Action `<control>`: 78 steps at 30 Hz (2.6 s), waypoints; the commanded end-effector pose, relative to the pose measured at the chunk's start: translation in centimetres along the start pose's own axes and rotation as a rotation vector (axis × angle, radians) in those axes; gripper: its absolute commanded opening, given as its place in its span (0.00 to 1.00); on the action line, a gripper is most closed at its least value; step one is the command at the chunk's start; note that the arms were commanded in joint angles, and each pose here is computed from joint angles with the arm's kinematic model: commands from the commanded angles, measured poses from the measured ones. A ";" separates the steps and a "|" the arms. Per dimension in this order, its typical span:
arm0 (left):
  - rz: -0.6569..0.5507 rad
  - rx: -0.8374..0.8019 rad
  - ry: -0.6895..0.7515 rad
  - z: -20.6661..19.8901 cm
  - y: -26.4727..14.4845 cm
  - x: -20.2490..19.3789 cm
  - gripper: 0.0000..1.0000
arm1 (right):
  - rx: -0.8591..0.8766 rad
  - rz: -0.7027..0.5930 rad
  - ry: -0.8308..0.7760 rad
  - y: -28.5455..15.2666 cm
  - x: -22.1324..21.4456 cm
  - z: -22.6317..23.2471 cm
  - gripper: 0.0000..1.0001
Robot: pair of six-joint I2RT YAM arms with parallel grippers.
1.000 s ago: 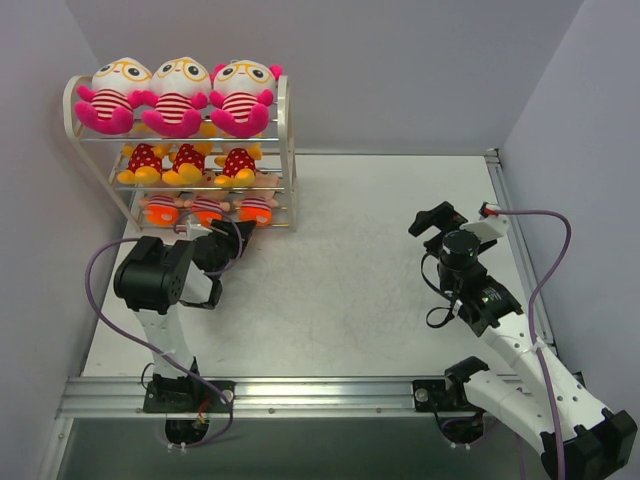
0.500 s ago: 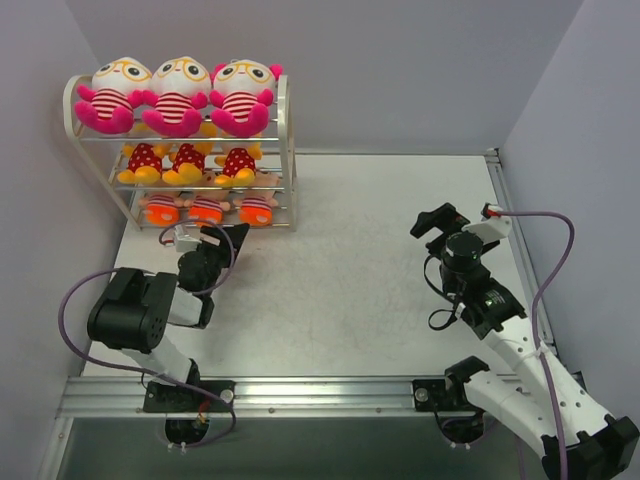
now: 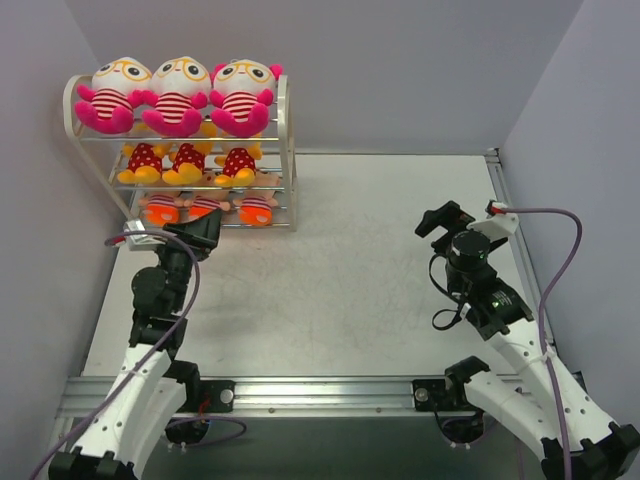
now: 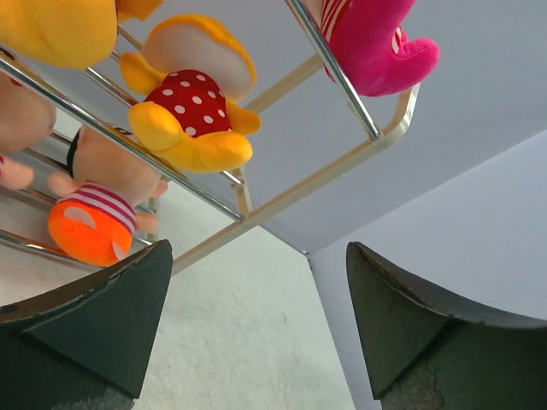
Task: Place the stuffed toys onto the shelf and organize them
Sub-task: Place the stuffed toy onto shelf
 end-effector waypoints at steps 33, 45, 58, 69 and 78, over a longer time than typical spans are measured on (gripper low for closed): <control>0.270 0.236 0.810 -10.5 -3.1 9.0 0.96 | 0.037 -0.139 -0.207 -4.3 7.8 -0.1 0.97; 0.286 0.229 0.696 -8.9 -1.8 7.3 0.87 | 0.033 -0.186 -0.227 -5.2 9.1 -0.3 0.99; 0.205 0.263 0.475 -3.8 7.4 3.8 0.72 | 0.033 -0.182 -0.238 -5.0 8.3 -0.7 0.99; 0.139 0.299 0.470 -1.5 12.1 2.8 0.66 | 0.033 -0.195 -0.241 -5.1 7.8 -0.9 0.99; 0.114 0.324 0.475 -0.2 13.7 1.9 0.63 | 0.024 -0.208 -0.245 -5.4 7.7 -1.1 0.99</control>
Point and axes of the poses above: each gripper's point midway between its finger pads, its own y axis out along the fingers, its own z axis along the line the jaws close on, x = y × z, the point moved 10 cm from there along -y, back along the fingers, and after that the axes turned 4 degrees about -y, right-handed, at the moved point
